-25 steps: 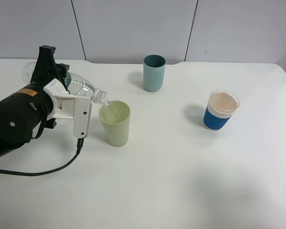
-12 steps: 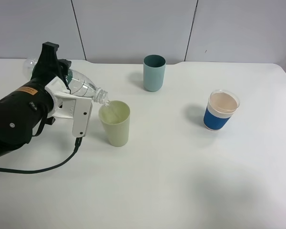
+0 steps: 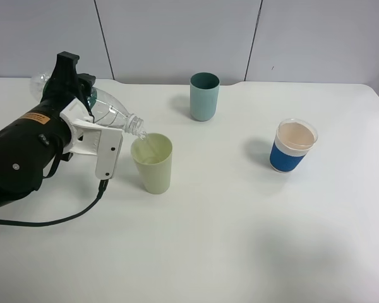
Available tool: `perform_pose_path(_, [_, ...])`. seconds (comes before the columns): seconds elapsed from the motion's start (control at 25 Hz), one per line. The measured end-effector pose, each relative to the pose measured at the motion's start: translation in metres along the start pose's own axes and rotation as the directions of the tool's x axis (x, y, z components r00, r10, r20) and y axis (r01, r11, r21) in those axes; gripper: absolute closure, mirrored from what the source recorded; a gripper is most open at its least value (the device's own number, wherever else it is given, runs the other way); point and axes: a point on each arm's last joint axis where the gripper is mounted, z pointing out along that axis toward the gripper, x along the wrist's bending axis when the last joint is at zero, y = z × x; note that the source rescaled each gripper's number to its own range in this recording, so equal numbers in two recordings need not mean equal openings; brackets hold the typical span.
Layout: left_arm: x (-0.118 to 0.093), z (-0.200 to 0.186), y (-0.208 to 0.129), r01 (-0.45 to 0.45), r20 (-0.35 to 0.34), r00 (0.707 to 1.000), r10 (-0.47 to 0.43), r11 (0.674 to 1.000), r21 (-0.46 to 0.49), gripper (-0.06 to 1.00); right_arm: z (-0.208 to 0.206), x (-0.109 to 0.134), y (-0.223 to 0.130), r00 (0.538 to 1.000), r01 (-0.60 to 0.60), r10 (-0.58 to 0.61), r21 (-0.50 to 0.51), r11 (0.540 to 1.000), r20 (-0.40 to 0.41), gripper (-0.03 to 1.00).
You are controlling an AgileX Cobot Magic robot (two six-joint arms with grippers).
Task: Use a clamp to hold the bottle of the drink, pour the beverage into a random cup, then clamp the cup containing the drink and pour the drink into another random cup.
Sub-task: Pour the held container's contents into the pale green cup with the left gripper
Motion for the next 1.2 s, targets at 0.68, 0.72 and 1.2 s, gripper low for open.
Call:
perform_pose_path(0.68, [0.005,0.0,0.001,-0.106,-0.055,0.993,0.106,0.994,-0.005,0.86,0.0,0.0,0.0,1.0,0.0,0.0,0.0,1.0,0.0,-0.03])
perform_pose_path(0.72, [0.005,0.0,0.001,-0.111,-0.055,0.992,0.11,0.994,-0.005,0.86,0.0,0.0,0.0,1.0,0.0,0.0,0.0,1.0,0.0,-0.03])
perform_pose_path(1.2, [0.011,-0.001,0.002,-0.169,-0.115,0.979,0.168,0.986,-0.001,0.86,0.0,0.0,0.0,1.0,0.0,0.0,0.0,1.0,0.0,-0.03])
